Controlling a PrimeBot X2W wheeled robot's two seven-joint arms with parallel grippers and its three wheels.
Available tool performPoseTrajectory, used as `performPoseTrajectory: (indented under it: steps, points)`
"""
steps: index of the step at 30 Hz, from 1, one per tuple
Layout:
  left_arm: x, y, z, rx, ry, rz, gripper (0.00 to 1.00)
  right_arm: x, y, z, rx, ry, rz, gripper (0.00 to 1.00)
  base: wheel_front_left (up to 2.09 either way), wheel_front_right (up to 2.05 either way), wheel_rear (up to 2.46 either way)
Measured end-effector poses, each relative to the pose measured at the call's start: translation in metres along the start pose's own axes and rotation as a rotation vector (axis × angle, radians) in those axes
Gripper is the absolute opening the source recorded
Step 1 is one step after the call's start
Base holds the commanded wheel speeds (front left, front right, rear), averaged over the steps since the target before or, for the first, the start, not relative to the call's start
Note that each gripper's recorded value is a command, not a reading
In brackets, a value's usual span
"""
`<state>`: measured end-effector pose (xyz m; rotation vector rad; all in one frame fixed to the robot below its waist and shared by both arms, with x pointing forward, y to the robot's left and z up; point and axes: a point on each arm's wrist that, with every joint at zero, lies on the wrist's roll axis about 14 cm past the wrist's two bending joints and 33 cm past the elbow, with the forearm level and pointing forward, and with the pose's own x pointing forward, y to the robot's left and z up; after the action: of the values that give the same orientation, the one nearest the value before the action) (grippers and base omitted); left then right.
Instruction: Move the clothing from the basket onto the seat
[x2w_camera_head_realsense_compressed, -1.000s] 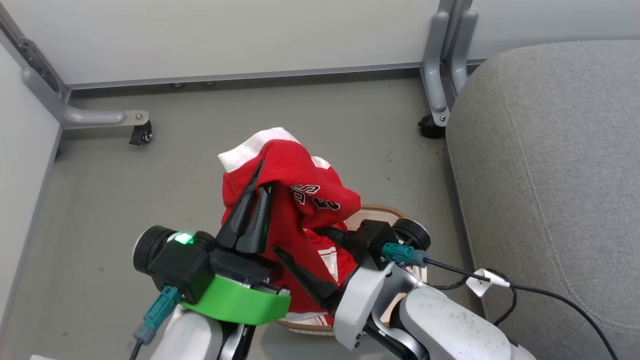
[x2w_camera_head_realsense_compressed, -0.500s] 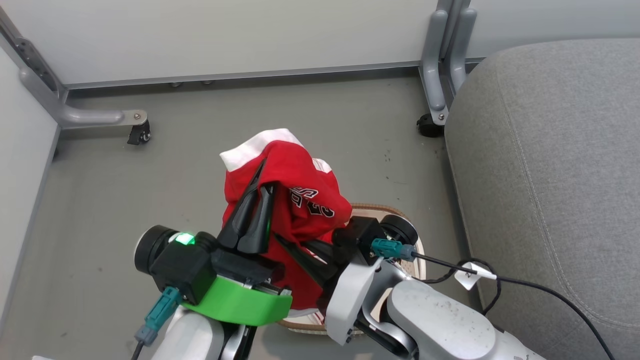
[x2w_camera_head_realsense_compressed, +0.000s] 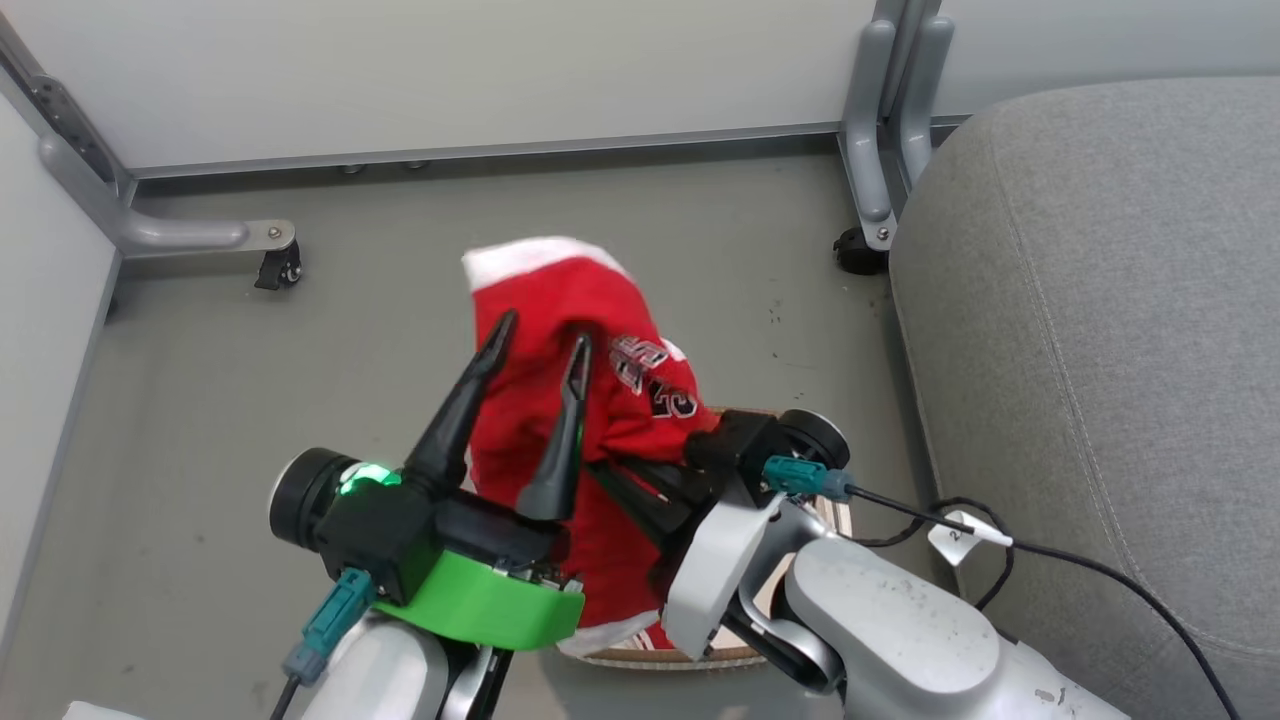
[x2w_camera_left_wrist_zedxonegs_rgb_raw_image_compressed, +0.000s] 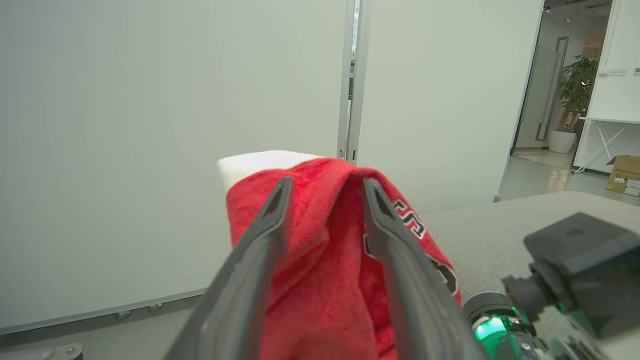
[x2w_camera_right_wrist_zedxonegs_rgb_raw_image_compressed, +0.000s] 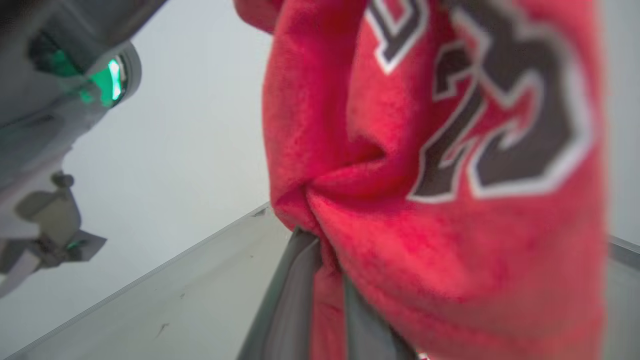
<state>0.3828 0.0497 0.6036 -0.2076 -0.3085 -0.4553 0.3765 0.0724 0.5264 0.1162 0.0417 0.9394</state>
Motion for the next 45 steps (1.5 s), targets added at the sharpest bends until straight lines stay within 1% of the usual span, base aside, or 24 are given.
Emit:
performPoseTrajectory:
  steps: [5,8,12,17,24,30,37,45]
  points:
    - [-0.002,0.002,-0.001,0.057,0.018,-0.019,1.0,-0.002,-0.018,0.007,-0.018,-0.024,-0.048,0.0,0.0,0.0,0.0]
    - [-0.008,-0.001,-0.01,0.07,0.062,-0.042,1.0,-0.004,-0.028,0.008,-0.03,-0.029,-0.076,0.0,0.0,0.0,0.0]
    - [-0.02,-0.009,-0.027,0.07,0.14,-0.078,1.0,-0.008,-0.041,0.009,-0.042,-0.032,-0.111,0.0,0.0,0.0,0.0]
    - [-0.035,-0.022,-0.052,0.077,0.248,-0.14,1.0,-0.014,-0.048,0.003,-0.03,-0.022,-0.143,0.0,0.0,0.0,0.0]
    - [-0.051,-0.041,-0.079,0.069,0.358,-0.221,1.0,-0.024,-0.059,-0.002,-0.024,-0.021,-0.191,0.0,0.0,0.0,0.0]
    - [-0.05,-0.049,-0.089,0.055,0.382,-0.253,1.0,-0.033,-0.068,-0.003,-0.01,-0.028,-0.236,0.0,0.0,0.0,0.0]
    - [-0.042,-0.058,-0.101,0.037,0.402,-0.295,1.0,-0.052,-0.089,0.001,-0.008,-0.052,-0.32,0.0,0.0,0.0,0.0]
    - [-0.027,-0.083,-0.113,0.006,0.411,-0.402,1.0,-0.093,-0.127,0.006,-0.011,-0.076,-0.48,0.0,0.0,0.0,0.0]
